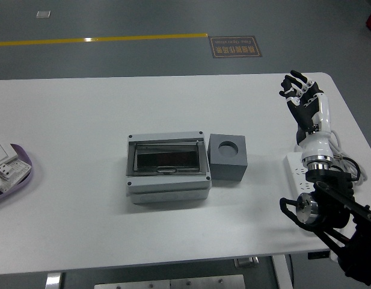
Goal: Pick up the cylinder from the cube,place it in the box,flap close box
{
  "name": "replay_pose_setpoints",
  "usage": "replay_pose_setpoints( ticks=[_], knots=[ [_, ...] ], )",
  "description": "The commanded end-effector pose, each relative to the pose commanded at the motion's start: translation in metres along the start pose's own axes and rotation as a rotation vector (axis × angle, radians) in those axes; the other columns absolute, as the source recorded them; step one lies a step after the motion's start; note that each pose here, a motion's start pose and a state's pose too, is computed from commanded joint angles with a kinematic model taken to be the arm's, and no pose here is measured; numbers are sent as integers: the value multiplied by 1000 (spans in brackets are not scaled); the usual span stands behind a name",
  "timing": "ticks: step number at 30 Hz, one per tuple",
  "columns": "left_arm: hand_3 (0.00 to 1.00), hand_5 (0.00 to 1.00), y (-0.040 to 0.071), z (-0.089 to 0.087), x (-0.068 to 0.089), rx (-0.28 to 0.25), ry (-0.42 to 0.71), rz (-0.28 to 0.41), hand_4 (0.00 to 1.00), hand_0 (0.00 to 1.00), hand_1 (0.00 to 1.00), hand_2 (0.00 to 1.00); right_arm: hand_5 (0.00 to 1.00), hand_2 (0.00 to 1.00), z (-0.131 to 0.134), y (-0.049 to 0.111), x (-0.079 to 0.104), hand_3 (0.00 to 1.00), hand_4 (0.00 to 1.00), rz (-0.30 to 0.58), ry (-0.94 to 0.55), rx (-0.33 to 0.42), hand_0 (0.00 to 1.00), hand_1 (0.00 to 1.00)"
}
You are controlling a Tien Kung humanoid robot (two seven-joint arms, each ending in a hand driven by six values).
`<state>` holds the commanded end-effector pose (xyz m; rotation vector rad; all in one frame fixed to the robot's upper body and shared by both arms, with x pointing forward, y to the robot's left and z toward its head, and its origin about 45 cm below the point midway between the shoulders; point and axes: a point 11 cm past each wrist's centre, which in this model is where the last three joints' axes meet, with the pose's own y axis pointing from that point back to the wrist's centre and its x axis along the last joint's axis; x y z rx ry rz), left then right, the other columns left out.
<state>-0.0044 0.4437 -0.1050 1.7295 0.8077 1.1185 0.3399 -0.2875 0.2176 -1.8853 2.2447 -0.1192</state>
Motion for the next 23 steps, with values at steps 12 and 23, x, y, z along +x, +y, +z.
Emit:
replay_pose_setpoints(
  ticks=[12, 23],
  knots=[
    [597, 229, 1, 4, 3, -7, -36, 4, 700, 522, 560, 570, 331, 640, 3, 4, 3, 639, 713, 6, 0, -16, 615, 634],
    [597, 228, 2, 11, 11, -14, -69, 16, 703, 523, 560, 570, 334, 635, 1, 3, 12, 640, 710, 31, 1, -7, 617, 631]
  ],
)
